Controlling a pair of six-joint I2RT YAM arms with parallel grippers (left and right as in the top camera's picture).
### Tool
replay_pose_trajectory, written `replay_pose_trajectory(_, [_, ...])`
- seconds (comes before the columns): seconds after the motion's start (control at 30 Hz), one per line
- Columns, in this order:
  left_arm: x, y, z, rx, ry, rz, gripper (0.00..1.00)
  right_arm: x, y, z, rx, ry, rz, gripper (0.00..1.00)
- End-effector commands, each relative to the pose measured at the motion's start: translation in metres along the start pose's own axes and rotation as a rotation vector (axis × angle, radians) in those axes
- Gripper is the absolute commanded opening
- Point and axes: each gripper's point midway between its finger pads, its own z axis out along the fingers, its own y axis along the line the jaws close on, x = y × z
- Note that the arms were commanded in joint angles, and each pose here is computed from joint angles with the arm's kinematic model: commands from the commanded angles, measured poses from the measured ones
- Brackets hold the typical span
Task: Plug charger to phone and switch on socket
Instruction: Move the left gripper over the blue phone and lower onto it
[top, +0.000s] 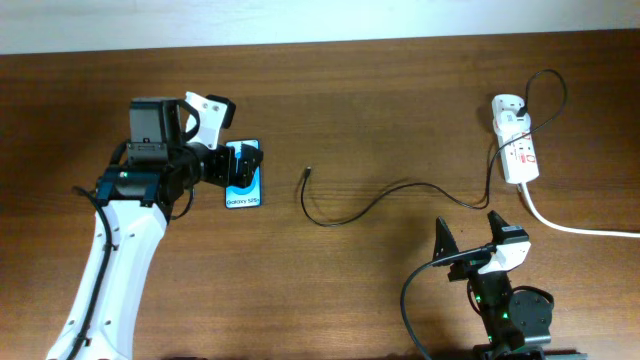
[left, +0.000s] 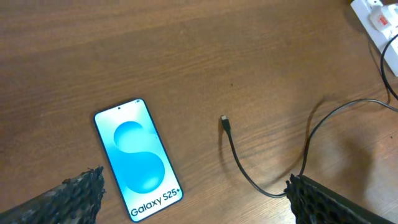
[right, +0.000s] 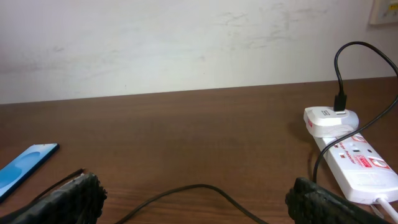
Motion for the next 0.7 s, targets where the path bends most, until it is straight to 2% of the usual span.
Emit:
replay_pose_trajectory(0.0, [-0.01,0.006,0.004,-0.006,-0.011,-0.056,1.0,0.003,0.0,0.0,-0.001,0.005,0.008,0.98])
replay_pose_trajectory(0.13, [-0.019,0.018,0.012,-0.042,0.079,-0.141,1.0,0.003,0.0,0.0,-0.001,0.005,0.008,0.98])
replay_pose_trajectory(0.2, [-0.02,0.027,0.023,-0.056,0.177,-0.205,0.99,0.003,0.0,0.0,-0.001,0.005,0.008,0.98])
replay_pose_trajectory(0.27, [-0.01,0.042,0.031,-0.121,0.264,-0.225,0.99,0.003,0.0,0.0,-0.001,0.005,0.008,0.98])
replay_pose_trajectory(0.37, [0.006,0.047,0.052,-0.12,0.332,-0.24,1.0,0.003,0.0,0.0,-0.001,0.005,0.008,0.98])
replay_pose_trajectory(0.43, [0.023,0.061,0.066,-0.193,0.396,-0.267,0.99,0.003,0.0,0.0,-0.001,0.005,0.008,0.98])
replay_pose_trajectory(0.67, [0.048,0.082,0.099,-0.244,0.469,-0.271,0.99,0.003,0.0,0.0,-0.001,0.005,0.008,0.99])
